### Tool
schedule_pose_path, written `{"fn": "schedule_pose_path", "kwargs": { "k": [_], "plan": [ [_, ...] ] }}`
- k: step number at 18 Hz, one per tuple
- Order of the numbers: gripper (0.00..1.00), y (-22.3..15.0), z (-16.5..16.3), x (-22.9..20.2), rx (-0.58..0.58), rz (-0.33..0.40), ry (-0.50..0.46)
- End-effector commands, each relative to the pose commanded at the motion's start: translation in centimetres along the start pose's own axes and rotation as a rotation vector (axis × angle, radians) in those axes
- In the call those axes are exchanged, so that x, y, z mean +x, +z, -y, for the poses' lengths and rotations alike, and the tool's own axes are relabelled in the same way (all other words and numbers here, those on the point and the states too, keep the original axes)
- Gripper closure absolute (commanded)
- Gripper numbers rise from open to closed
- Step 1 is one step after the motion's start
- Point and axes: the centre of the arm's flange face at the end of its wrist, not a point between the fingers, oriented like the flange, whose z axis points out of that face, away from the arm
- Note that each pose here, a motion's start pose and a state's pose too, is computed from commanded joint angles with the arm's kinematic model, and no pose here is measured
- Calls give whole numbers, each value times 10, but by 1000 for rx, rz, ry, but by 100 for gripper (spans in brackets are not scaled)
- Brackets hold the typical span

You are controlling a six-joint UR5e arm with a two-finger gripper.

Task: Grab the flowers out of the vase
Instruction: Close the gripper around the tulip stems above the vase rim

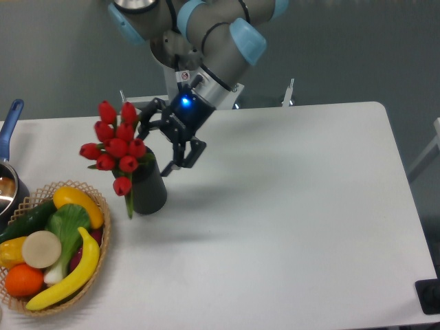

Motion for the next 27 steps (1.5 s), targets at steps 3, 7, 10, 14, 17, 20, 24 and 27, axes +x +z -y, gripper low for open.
{"fn": "schedule_pose_path", "kwargs": {
  "k": [3,7,10,14,17,20,24,27],
  "plan": [
    [0,-3,-3,10,-4,5,1],
    [0,-15,7,16,0,30,19],
    [0,-20,11,24,-1,29,9],
    [0,-14,4,24,-16,16,-8],
    [0,-7,-7,17,-23,1,-32],
    [0,0,-13,13,-13,-18,-54],
    [0,8,-21,13,-12,-39,-73],
    [0,11,-20,16,7,-52,-75]
  ]
}}
